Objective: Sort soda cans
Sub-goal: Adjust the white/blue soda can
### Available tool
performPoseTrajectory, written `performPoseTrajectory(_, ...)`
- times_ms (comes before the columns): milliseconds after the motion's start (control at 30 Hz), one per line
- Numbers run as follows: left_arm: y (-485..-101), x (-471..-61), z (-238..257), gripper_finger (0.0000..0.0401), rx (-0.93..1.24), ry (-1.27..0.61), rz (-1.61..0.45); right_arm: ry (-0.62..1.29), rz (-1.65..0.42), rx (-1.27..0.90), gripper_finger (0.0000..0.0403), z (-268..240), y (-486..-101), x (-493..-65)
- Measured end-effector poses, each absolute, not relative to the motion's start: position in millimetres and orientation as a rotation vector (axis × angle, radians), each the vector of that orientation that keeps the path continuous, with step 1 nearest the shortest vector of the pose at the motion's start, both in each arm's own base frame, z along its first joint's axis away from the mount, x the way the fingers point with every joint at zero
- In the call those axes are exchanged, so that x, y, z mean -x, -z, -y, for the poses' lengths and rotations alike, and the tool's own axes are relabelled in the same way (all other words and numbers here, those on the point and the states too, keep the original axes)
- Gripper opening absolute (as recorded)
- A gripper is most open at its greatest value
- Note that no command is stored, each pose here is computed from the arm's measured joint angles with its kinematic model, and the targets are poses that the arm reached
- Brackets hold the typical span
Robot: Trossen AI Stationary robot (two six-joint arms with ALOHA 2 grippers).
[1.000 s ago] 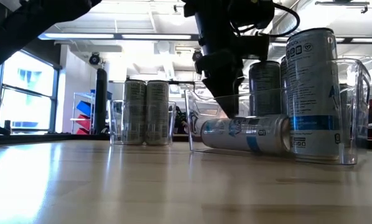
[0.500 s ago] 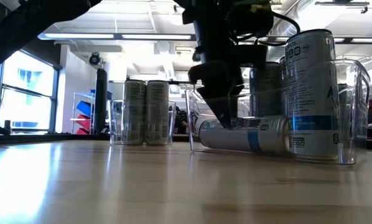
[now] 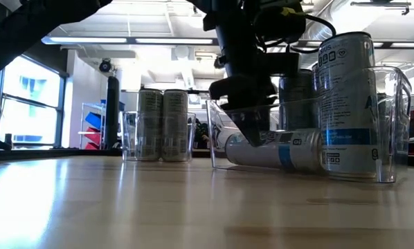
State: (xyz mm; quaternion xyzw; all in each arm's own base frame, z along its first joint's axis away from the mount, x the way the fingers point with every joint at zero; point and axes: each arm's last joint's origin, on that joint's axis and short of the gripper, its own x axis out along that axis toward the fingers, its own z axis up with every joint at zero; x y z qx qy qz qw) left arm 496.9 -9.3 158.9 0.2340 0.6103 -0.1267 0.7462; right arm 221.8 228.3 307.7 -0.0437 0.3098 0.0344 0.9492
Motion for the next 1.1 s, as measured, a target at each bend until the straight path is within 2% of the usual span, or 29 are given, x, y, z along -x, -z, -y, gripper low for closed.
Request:
performPoseTrajectory(267, -157.4, -497.9, 9.1, 0.0273, -0.548, 0.297, -1.329, -0.081, -0.641, 0.068, 0.0188, -228.8, -307.4, -221.6)
performPoseTrajectory(533, -157.4, -496.3, 9.5, 0.018, -0.572, 0.314, -1.342, -0.089, -0.645, 0.064, 0.0188, -229.0, -307.4, -221.5)
performPoseTrajectory(633, -158.7, -495.4, 9.3, 0.0158, -0.568, 0.313, -1.347, -0.092, -0.637, 0.057, 0.0188, -229.6, -308.1, -222.0)
performPoseTrajectory(1100, -185.1, -494.2, 11.4, 0.015, -0.479, 0.258, -1.365, -0.141, -0.594, -0.012, 0.0188, -225.9, -324.2, -215.1)
